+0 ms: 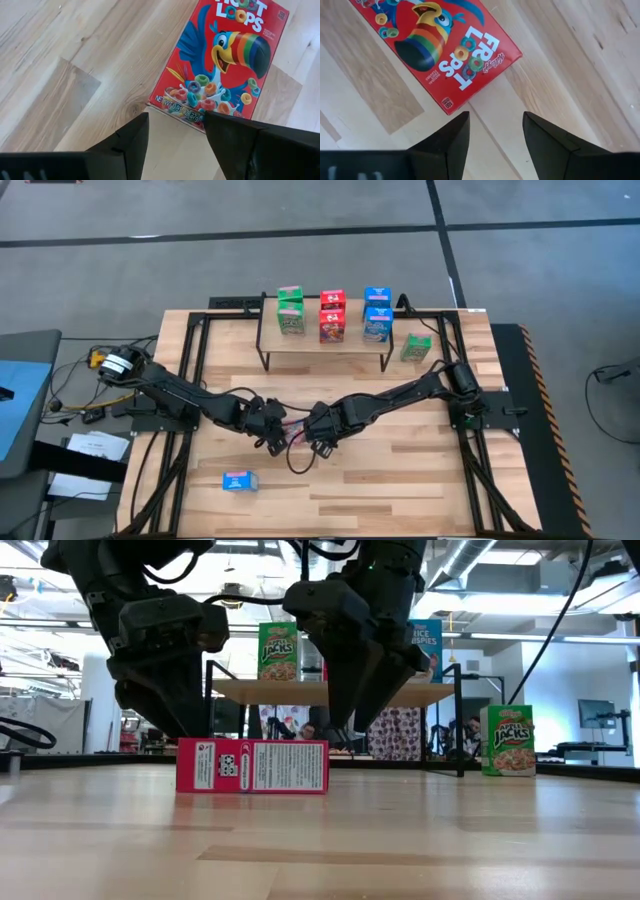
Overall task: Stack cereal on shelf
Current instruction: Put the red cereal box on the shelf aligned with the other red cereal boxes
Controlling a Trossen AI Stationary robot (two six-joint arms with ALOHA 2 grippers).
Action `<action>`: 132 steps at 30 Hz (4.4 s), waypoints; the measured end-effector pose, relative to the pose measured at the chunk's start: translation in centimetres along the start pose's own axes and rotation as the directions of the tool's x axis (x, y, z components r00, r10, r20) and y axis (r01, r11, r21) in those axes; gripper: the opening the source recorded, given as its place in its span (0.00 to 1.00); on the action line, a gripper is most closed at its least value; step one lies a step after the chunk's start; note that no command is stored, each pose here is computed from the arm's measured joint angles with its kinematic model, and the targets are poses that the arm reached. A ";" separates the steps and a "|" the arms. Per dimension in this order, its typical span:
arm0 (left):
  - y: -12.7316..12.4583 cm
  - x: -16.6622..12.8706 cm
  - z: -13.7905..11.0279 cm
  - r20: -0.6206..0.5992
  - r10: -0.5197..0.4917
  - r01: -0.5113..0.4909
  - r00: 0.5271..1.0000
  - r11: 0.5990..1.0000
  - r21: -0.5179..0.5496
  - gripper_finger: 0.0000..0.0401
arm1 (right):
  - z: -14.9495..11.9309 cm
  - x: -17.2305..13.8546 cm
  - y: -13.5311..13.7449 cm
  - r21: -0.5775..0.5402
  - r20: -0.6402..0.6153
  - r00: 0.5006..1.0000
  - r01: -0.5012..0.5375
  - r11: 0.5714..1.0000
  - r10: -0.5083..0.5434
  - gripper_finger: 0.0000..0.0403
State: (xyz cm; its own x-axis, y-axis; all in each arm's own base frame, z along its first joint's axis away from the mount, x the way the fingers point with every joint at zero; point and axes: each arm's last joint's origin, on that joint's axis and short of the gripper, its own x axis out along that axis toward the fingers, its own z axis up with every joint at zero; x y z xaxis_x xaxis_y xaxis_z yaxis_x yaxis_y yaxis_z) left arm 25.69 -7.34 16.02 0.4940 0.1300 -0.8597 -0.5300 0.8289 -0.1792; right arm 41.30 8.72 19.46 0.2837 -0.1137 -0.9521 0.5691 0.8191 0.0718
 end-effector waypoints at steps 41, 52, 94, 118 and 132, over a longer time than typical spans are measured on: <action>0.2 -0.1 -1.3 -0.071 0.046 -0.048 0.996 0.998 -0.029 0.45 | 0.6 0.0 0.2 0.019 0.023 0.999 -0.047 0.999 0.046 0.51; -0.3 -0.9 -1.7 -0.062 0.030 -0.030 0.998 1.000 0.009 0.45 | 1.0 -0.1 0.1 -0.132 -0.025 0.993 -0.116 0.984 0.113 0.51; 5.2 -14.3 0.8 0.472 -0.022 0.076 0.881 0.992 -0.096 0.45 | 6.1 -9.0 -0.5 -0.870 -0.026 0.968 -0.144 0.472 0.248 0.52; 5.7 -15.2 0.8 0.495 -0.042 0.150 0.868 0.972 -0.182 0.45 | 6.0 -9.7 2.0 -0.967 0.182 0.943 0.223 -0.122 0.280 0.65; 5.7 -15.2 0.8 0.498 -0.036 0.133 0.866 0.978 -0.160 0.45 | 7.8 -10.2 2.2 -0.916 0.281 0.880 0.365 -0.167 0.384 0.65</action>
State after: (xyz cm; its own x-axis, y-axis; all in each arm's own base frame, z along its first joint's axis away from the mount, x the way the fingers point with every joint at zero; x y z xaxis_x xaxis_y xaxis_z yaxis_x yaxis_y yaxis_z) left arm 15.72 -4.14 28.41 0.7904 0.3537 -0.5001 -0.5631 0.7409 -0.3659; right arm 45.66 7.26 31.59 0.6850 0.0566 -0.7264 -0.6980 0.3368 -0.6320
